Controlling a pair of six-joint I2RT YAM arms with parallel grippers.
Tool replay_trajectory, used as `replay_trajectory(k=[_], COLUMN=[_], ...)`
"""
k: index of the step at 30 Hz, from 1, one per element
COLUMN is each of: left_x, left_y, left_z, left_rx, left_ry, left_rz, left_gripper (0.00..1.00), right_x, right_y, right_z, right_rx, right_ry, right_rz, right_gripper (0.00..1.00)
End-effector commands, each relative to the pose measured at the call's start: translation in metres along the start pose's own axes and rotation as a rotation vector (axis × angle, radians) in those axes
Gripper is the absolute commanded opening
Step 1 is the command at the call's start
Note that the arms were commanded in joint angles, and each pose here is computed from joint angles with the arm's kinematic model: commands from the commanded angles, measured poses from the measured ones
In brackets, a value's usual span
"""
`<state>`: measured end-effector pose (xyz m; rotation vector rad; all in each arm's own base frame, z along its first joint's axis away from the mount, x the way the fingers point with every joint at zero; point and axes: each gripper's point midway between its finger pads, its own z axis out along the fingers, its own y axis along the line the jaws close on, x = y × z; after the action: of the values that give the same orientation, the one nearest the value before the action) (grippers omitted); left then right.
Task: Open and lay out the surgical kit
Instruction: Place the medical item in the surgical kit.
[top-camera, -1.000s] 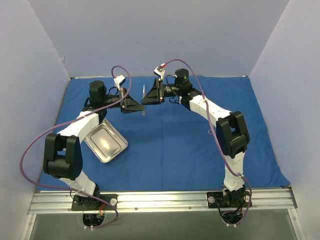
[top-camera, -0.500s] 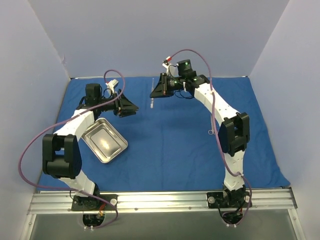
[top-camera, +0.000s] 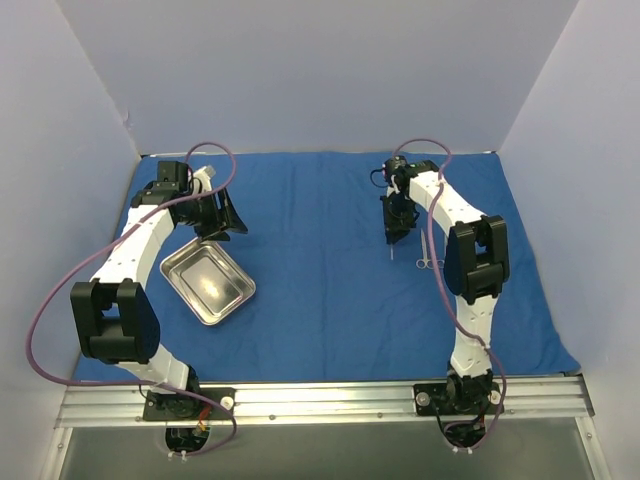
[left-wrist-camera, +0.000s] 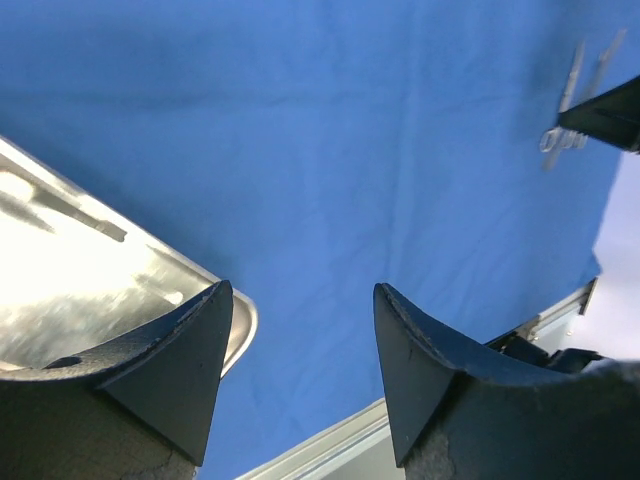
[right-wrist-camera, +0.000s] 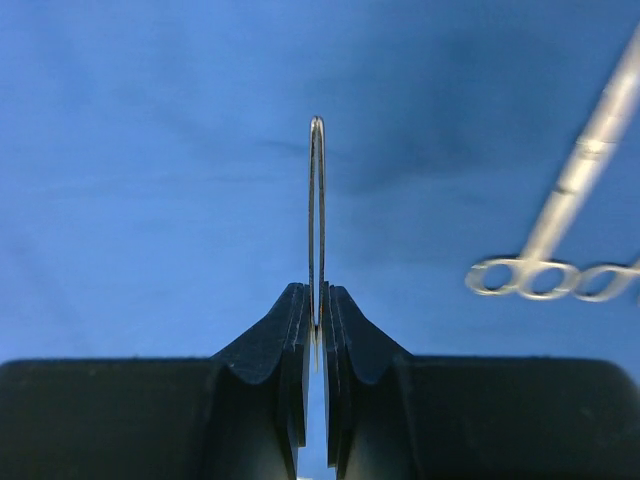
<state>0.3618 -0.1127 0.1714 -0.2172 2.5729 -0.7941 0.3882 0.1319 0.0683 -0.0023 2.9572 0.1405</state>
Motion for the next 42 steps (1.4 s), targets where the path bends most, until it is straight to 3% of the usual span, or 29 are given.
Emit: replay_trajectory(k=[1, 23, 28, 35, 42], left_x=[0.010, 0.017, 0.018, 0.020, 0.027], left_y=[0.010, 0.033, 0.056, 0.077, 0.104], left_z=[-0.010, -0.005, -0.010, -0.019, -0.028], left_rx=[-0.045, -0.115, -0.210, -0.325, -0.490], left_ry=[0.015, 0.053, 0.060, 0.054, 0.063], left_rz=[0.013, -0.085, -0.162, -0.218, -0.265], left_gripper=[0.67, 0.71, 0.79, 0.79, 0.74], right_x=[0.012, 0.016, 0.014, 0.012, -0.021], right_y=[-0.034, -0.060, -0.059, -0.054, -0.032], right_z=[0.007, 0.042, 0.046, 0.042, -0.024], right_rx=[0.144, 0.179, 0.179, 0.149, 0.078], right_ry=[0.041, 0.081, 0.081, 0.076, -0.075], right_rz=[-0.041, -0.046, -0.041, -0.052, -0.063], right_gripper=[0.00, 0.05, 0.22, 0.32, 0.47])
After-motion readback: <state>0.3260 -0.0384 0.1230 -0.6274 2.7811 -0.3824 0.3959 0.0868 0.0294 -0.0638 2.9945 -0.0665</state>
